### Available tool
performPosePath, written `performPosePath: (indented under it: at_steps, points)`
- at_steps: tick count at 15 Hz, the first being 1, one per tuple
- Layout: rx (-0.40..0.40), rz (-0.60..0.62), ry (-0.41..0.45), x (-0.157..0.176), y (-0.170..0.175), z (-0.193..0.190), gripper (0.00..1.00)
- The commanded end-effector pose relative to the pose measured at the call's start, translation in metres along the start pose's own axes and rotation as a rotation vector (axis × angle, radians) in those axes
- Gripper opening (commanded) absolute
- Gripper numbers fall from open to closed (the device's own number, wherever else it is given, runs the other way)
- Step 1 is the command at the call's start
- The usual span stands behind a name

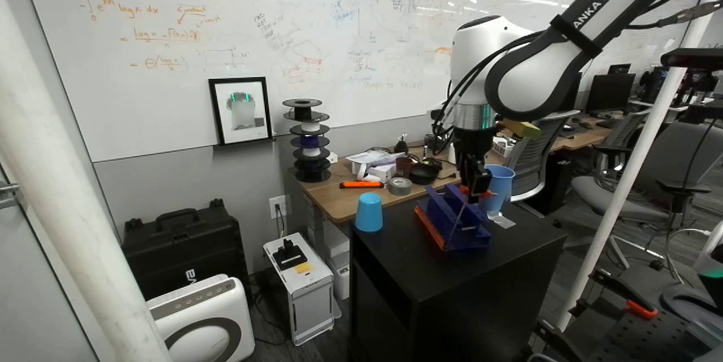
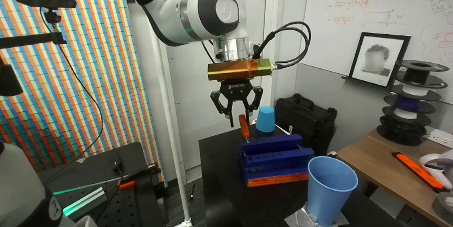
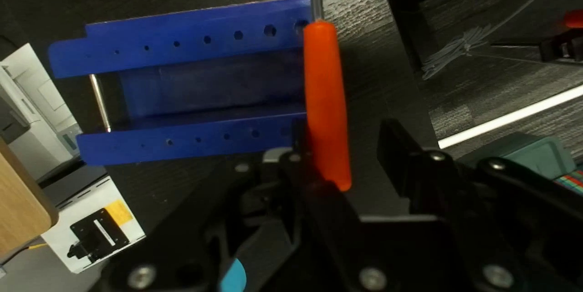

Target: Put the orange wrench inside the blue cup on the right side of the black cabinet

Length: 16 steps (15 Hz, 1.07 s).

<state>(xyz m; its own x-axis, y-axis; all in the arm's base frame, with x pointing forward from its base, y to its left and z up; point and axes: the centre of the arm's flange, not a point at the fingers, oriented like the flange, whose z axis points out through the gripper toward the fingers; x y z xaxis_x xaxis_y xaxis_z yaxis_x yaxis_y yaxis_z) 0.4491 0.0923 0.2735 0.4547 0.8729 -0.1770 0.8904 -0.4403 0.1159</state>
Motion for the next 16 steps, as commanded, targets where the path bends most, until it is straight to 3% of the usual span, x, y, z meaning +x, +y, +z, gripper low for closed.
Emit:
performPosePath:
  at_steps: [1,3,6,12,16]
  points:
    - [-0.025,-0.003,0.036,-0.022,-0.005,-0.009,0.14]
    - [-0.026,0.012,0.041,-0.028,-0.002,-0.01,0.09]
    - [-0.022,0.048,0.052,-0.034,-0.001,-0.025,0.14]
    - [-0.061,0.146,0.173,-0.05,-0.014,-0.106,0.14]
    - [-0.127,0.236,0.231,-0.071,-0.01,-0.165,0.14]
